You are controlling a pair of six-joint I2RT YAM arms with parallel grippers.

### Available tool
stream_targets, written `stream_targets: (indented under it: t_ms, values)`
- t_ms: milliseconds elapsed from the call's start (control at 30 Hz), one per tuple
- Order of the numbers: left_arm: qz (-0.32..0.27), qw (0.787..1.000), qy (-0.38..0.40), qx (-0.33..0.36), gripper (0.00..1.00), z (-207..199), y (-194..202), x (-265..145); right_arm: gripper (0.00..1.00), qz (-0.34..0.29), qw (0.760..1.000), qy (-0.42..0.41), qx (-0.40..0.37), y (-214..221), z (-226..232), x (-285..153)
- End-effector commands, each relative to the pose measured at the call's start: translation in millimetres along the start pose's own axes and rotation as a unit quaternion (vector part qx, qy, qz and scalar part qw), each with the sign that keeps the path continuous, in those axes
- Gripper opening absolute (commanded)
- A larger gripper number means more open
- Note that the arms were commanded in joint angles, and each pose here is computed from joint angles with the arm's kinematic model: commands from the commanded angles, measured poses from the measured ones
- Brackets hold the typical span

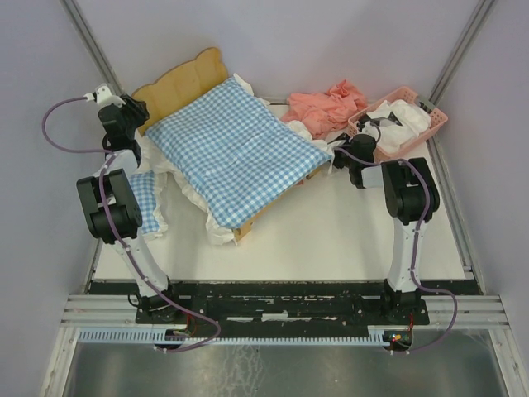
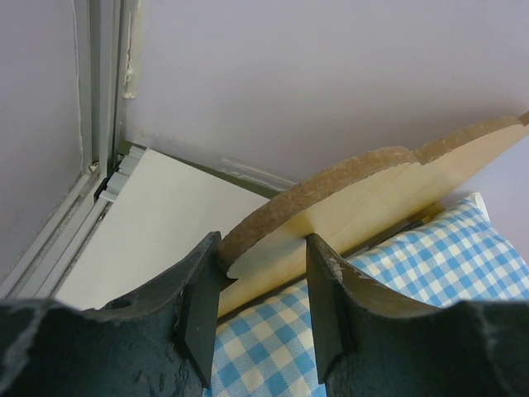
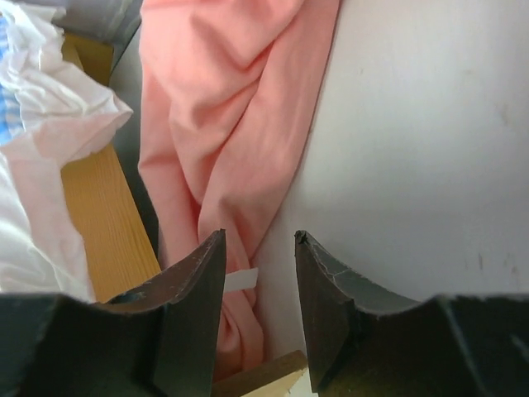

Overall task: Set up the pet bed
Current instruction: Adjust the bed frame at the center of the board.

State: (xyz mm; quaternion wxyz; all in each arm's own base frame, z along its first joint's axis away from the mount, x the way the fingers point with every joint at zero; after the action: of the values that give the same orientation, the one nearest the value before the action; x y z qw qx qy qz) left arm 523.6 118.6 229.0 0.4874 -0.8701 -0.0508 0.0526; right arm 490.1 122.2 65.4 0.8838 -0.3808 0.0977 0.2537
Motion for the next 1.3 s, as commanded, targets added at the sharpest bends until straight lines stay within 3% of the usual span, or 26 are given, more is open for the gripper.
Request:
stream_targets:
  t_ms: [0,300,433,700,933,1133,1267]
  values:
    - [0.041,0.993,0.098,-0.046,0.33,-40.8,31.1,1.5,0.47,0.013,0.997,-0.058,-0.055,2.2,26.2,-26.3]
    - [0.062,0.986,0.152,-0.042,0.34,-82.1,41.4,-15.0,0.48,0.065,0.991,-0.060,-0.097,28.2,27.1,-83.6]
    - [0.081,0.980,0.177,-0.040,0.35,-102.7,51.1,-21.7,0.48,0.091,0.987,-0.063,-0.113,36.5,25.1,-88.5]
    - [0.107,0.974,0.197,-0.017,0.36,-115.6,66.3,-29.4,0.49,0.057,0.990,-0.028,-0.122,19.5,28.2,-89.6]
    - [0.112,0.974,0.199,0.002,0.37,-113.6,69.1,-23.5,0.49,0.056,0.988,-0.001,-0.146,1.3,21.5,-58.7]
    - [0.109,0.977,0.180,0.021,0.37,-105.2,72.0,-19.2,0.52,0.022,0.991,0.015,-0.131,-23.8,31.9,-89.3]
    - [0.105,0.978,0.180,0.024,0.37,-102.5,71.5,-15.7,0.56,0.014,0.991,0.025,-0.127,-35.5,36.9,-84.4]
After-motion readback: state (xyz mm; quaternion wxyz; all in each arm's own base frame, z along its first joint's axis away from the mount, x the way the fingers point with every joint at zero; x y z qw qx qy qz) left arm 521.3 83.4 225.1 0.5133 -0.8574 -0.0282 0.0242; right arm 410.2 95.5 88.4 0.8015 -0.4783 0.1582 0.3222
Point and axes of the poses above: each gripper's point midway between its finger pads, its own x axis out along the fingers, its own z axis along the line the jaws close on, y = z × x, the point moved 7 cm from there along -x, back along the fingers, and after that the axes turned 8 degrees about -x, right-handed, at the moved point
